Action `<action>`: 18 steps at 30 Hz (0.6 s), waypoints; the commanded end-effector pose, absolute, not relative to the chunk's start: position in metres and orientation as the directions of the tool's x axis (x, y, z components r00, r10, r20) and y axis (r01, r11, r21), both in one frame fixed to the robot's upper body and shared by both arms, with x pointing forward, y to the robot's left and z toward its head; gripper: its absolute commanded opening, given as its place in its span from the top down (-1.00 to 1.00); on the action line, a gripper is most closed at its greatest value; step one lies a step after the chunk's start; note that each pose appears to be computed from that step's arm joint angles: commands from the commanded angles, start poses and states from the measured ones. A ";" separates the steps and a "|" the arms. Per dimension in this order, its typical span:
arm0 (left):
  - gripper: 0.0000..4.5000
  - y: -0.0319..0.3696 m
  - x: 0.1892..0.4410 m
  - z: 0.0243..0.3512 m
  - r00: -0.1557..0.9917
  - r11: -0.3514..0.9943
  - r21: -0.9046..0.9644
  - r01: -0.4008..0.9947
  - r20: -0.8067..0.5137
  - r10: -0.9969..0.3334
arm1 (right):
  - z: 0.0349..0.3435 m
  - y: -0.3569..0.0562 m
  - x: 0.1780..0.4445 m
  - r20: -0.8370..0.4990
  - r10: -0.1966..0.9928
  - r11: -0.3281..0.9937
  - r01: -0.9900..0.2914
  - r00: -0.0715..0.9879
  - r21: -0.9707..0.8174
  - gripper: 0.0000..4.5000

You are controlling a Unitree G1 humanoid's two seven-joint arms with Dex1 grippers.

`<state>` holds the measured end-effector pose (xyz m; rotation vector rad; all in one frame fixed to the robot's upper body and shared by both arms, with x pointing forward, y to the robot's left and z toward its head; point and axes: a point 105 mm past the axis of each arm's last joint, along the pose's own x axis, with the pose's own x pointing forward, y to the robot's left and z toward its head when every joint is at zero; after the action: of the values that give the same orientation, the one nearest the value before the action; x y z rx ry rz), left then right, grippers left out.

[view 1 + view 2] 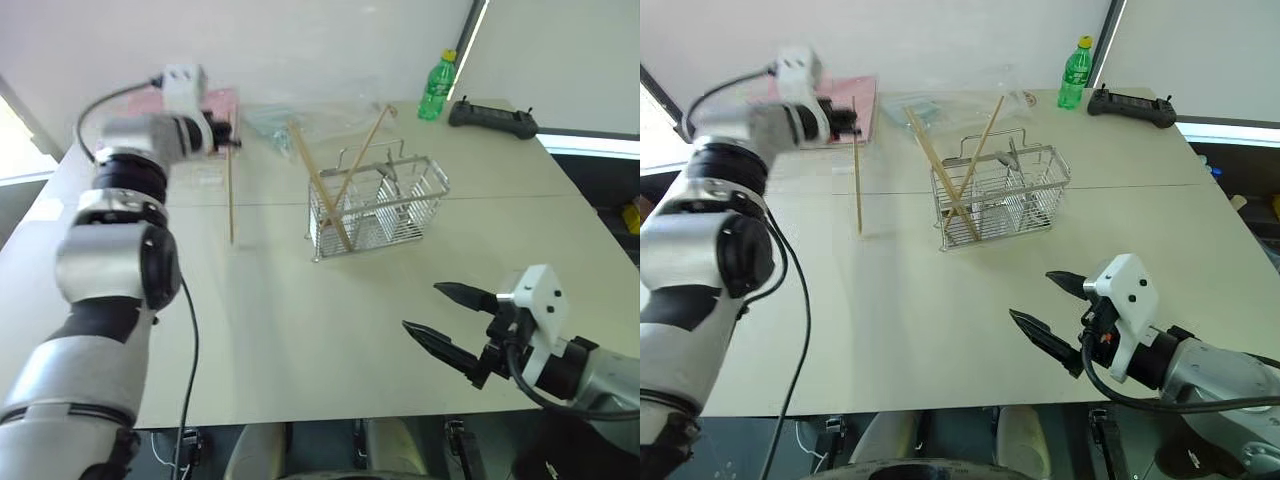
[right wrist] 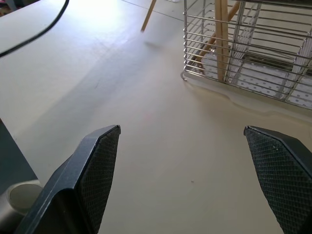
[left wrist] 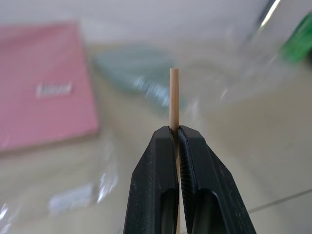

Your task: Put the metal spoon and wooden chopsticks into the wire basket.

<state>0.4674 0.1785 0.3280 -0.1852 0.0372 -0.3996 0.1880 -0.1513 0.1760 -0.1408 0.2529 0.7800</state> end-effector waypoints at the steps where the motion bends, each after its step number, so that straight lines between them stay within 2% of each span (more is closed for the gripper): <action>1: 0.96 0.158 0.423 0.452 0.736 0.775 -0.111 0.622 0.419 -0.531 | 0.183 -0.152 0.188 -0.265 0.683 0.696 -0.716 0.681 -0.047 -0.86; 3: 0.96 0.144 0.406 0.482 0.643 0.725 -0.056 0.686 0.512 -0.569 | 0.183 -0.153 0.189 -0.266 0.683 0.696 -0.717 0.681 -0.049 -0.86; 6: 0.96 0.115 0.399 0.490 0.571 0.664 -0.019 0.748 0.528 -0.628 | 0.185 -0.152 0.190 -0.262 0.684 0.694 -0.718 0.681 -0.055 -0.86; 11: 0.96 0.063 0.400 0.452 0.488 0.568 0.089 0.818 0.413 -0.769 | 0.186 -0.151 0.192 -0.251 0.676 0.703 -0.709 0.693 -0.062 -0.86; 18: 0.96 0.032 0.400 0.393 0.453 0.487 0.086 0.869 0.258 -0.853 | 0.187 -0.153 0.189 -0.251 0.661 0.715 -0.695 0.707 -0.072 -0.86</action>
<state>0.4140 0.0348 0.3745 -0.1165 -0.2113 -1.0329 0.1925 -0.1565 0.1794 -0.1498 0.2486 0.7449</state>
